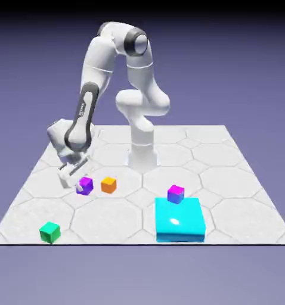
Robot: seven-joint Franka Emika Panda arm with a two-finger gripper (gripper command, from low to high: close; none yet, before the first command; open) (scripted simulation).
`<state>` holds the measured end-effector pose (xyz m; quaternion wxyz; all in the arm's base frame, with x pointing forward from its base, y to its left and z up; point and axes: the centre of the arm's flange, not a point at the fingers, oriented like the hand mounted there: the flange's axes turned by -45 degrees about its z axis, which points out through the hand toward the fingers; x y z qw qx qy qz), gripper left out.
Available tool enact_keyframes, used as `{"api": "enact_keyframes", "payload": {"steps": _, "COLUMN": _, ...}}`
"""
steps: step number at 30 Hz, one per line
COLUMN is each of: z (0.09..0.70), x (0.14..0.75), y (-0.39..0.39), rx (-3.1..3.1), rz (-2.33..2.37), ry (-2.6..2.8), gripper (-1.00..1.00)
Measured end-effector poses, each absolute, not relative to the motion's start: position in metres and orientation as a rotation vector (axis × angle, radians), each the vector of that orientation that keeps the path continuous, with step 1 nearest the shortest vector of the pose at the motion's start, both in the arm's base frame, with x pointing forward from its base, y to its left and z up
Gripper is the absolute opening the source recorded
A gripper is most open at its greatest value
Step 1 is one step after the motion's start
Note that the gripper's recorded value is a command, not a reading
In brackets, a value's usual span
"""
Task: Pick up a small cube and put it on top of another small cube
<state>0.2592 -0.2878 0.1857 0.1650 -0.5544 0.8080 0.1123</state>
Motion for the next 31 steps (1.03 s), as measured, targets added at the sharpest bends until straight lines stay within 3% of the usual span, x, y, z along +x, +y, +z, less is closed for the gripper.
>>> {"api": "enact_keyframes", "payload": {"steps": 25, "z": 0.239, "x": 0.504, "y": -0.386, "rx": -1.713, "rz": 0.348, "ry": 2.217, "gripper": -1.0}}
{"api": "enact_keyframes", "payload": {"steps": 28, "z": 0.175, "x": 0.509, "y": -0.368, "rx": -1.713, "rz": 0.348, "ry": 2.217, "gripper": -1.0}}
{"api": "enact_keyframes", "payload": {"steps": 29, "z": 0.173, "x": 0.509, "y": -0.367, "rx": -1.713, "rz": 0.348, "ry": 2.217, "gripper": 1.0}}
{"api": "enact_keyframes", "payload": {"steps": 31, "z": 0.172, "x": 0.509, "y": -0.367, "rx": -1.714, "rz": 0.349, "ry": 2.218, "gripper": 1.0}}
